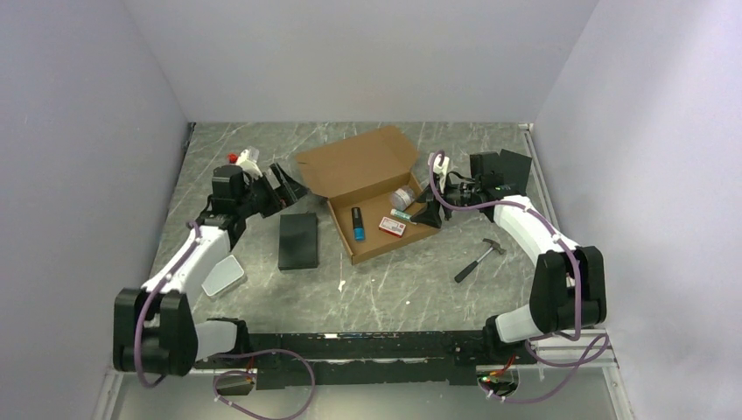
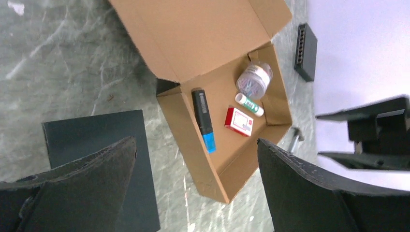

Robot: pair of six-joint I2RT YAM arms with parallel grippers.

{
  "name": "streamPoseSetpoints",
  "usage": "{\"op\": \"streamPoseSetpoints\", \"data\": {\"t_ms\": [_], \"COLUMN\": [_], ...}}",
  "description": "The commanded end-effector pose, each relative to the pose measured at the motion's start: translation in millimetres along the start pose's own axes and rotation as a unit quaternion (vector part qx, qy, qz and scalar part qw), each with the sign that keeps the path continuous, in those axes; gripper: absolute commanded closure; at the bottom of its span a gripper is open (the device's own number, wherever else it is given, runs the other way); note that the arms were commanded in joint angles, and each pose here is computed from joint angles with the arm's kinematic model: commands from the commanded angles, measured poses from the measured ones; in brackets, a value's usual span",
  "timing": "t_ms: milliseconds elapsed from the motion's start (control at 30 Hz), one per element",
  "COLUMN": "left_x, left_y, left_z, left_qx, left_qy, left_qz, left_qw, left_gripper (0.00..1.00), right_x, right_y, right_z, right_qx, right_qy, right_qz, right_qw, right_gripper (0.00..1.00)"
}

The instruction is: Fold the paper box

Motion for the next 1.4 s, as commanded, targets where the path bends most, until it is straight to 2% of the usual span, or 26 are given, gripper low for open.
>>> {"op": "streamPoseSetpoints", "data": {"t_ms": [0,233,500,600,667,733,800,1033,1100,1133,1367], "left_x": [-3,22,44,48,52,56,61,71,72,71,56], "left_y": [-20,-68,-112,-128,-139,-150,-158,-175,-176,-176,-153], "left_z": [22,38,55,62,65,68,69,72,74,74,81], "left_qx": [-0.012,0.033,0.039,0.041,0.046,0.054,0.058,0.061,0.060,0.058,0.001], "left_qy": [0.099,0.170,0.212,0.211,0.210,0.213,0.214,0.209,0.198,0.188,0.084], "left_qz": [-0.027,0.059,0.121,0.113,0.112,0.114,0.119,0.119,0.117,0.114,0.078], "left_qw": [0.995,0.983,0.969,0.970,0.970,0.969,0.968,0.969,0.971,0.974,0.993], "left_gripper": [0.00,0.03,0.11,0.27,0.28,0.37,0.39,0.75,0.95,1.00,1.00], "right_x": [-5,-7,-7,-7,-7,-8,-8,-9,-11,-11,-27], "right_y": [-2,-4,-4,-5,-5,-5,-4,-3,1,3,33], "right_z": [4,2,1,0,0,0,0,0,2,5,10], "right_qx": [-0.021,-0.016,-0.014,-0.012,-0.011,-0.010,-0.009,-0.007,-0.019,-0.036,-0.069], "right_qy": [0.008,-0.003,-0.006,-0.005,-0.006,-0.005,-0.004,-0.002,-0.019,-0.036,-0.088], "right_qz": [0.005,0.003,0.005,0.005,0.006,0.006,0.006,0.006,0.007,0.014,-0.047], "right_qw": [1.000,1.000,1.000,1.000,1.000,1.000,1.000,1.000,1.000,0.999,0.993], "right_gripper": [0.35,0.35,0.36,0.36,0.36,0.36,0.36,0.36,0.36,0.36,0.35]}}
Point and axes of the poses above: each gripper's point midway between its finger pads, its own y axis back along the fingers, its own x axis along the line the jaws close on, z = x × y, the point moved 9 cm from there along y, back along the fingers, and after that the axes turned 11 degrees about y, right-handed, at the moved point
